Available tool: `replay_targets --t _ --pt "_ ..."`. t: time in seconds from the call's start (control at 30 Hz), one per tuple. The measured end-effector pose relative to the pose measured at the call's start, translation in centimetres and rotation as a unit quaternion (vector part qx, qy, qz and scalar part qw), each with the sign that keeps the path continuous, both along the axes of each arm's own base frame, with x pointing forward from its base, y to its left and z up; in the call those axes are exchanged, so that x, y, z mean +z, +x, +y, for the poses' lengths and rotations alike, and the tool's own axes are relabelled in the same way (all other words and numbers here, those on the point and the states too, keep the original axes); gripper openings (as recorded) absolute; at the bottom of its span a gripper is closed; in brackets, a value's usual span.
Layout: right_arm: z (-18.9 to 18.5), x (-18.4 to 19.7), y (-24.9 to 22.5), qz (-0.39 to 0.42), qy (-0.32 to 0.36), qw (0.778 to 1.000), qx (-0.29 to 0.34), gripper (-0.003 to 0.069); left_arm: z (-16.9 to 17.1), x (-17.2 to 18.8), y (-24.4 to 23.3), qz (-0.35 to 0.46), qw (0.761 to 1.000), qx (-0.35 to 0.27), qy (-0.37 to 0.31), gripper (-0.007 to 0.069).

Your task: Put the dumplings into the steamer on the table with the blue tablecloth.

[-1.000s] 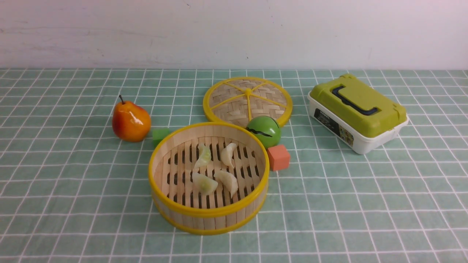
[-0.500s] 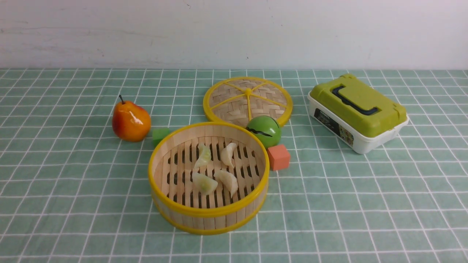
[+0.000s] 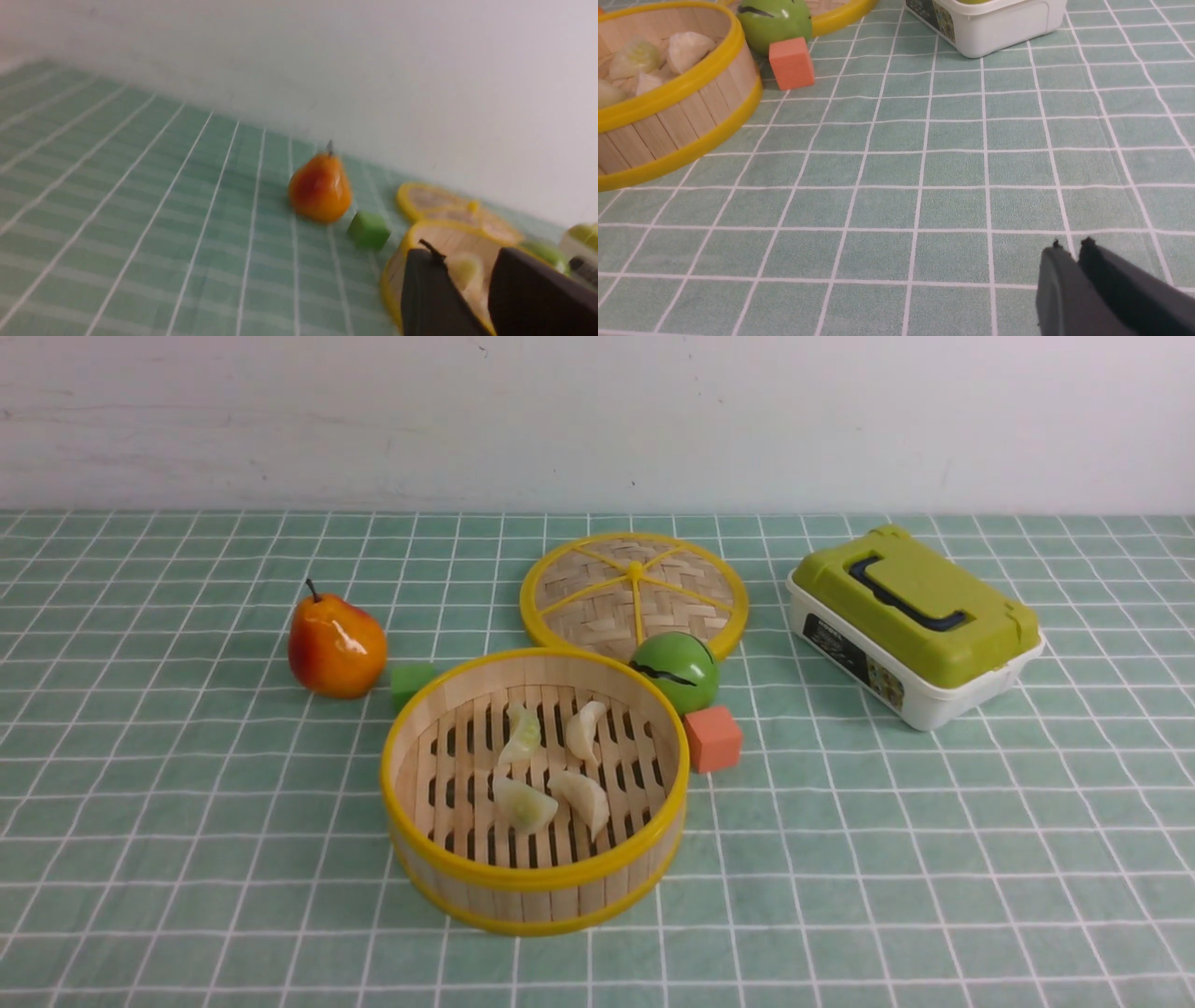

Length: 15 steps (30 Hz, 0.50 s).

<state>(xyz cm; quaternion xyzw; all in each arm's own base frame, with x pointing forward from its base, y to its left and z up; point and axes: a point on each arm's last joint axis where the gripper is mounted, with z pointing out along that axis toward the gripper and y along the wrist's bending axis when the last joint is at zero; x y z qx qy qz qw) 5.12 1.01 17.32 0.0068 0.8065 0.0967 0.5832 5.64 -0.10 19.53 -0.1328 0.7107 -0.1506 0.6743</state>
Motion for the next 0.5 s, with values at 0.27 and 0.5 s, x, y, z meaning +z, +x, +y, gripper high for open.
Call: replay_targets --t 0.27,0.5 --pt "0.0 0.0 0.0 0.000 0.000 1.000 0.000 0.0072 0.0 -1.4 -0.1 0.068 0.996 0.009 0.063 0.0195" --pt "0.0 0.0 0.0 0.000 0.000 1.000 0.000 0.0078 -0.4 -2.8 -0.5 0.136 0.982 -0.029 0.129 0.0195"
